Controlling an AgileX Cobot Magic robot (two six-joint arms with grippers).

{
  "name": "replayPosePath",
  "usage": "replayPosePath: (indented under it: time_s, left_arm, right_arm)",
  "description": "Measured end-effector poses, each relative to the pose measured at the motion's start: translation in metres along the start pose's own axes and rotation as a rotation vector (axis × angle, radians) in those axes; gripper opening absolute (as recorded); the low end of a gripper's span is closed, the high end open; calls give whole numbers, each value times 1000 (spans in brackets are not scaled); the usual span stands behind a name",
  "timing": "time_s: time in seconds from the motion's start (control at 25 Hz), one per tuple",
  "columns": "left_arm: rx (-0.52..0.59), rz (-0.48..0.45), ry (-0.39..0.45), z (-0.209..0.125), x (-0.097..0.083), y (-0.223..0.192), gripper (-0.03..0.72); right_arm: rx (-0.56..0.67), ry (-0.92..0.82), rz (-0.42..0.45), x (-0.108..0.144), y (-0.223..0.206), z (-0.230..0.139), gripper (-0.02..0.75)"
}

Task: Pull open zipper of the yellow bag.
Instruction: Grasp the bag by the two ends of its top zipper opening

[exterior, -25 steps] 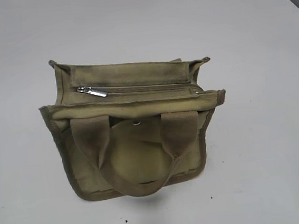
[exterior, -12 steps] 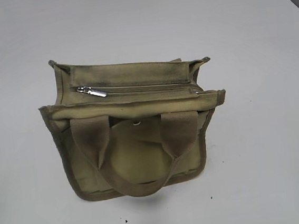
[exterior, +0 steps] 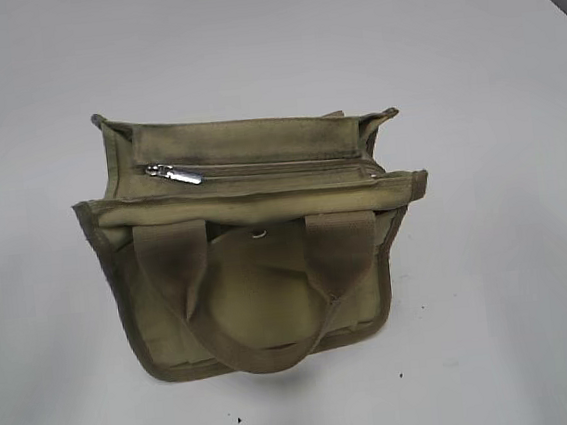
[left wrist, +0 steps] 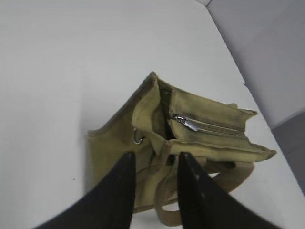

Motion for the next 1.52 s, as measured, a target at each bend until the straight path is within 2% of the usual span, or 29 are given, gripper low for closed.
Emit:
replayPosePath:
  time_s: [0.2, 0.32, 0.44, 0.64, 0.76, 0.88, 1.08, 1.28, 1.4, 1.52]
  left_arm:
    - [197, -115, 143, -14, 10, -57, 321]
    - [229, -183, 206, -16, 9, -75, 330]
    - [261, -207, 223, -18, 13, -89, 331]
    - [242, -207, 154, 10, 12, -103, 331]
    - [293, -191, 98, 11, 6, -114, 331]
    - [351, -186, 89, 3, 2, -129, 331]
    - [383, -173, 103, 2, 4, -155, 331]
    - [404, -201, 90, 8, -6, -177, 331]
    - [394, -212, 77, 15, -10, -183, 276]
    - [392, -212, 65, 17, -11, -183, 92]
  right_arm:
    - [135, 99, 60, 6, -35, 32, 493]
    - [188, 145, 110, 16, -60, 54, 490]
    - [187, 226, 174, 36, -77, 78, 489]
    - [245, 344, 268, 71, -119, 95, 489]
    - [259, 373, 293, 86, -141, 100, 489]
    - [264, 416, 321, 102, -160, 105, 489]
    - [262, 487, 361, 124, -175, 109, 489]
    - [237, 589, 365, 141, -190, 109, 489]
    - [223, 633, 350, 144, -199, 108, 489]
    - [209, 655, 342, 147, -208, 106, 464]
Point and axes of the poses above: a point on each arm's last joint axis where the gripper is mounted, y pointing back along that axis away from the gripper, x along the wrist's bending axis when the last joint is at zero, z = x × y, the point moved 9 cm from there along -y, pointing out along that axis toward the gripper, and after that the axes turned 10 degrees about -y, right-handed, at the moved point
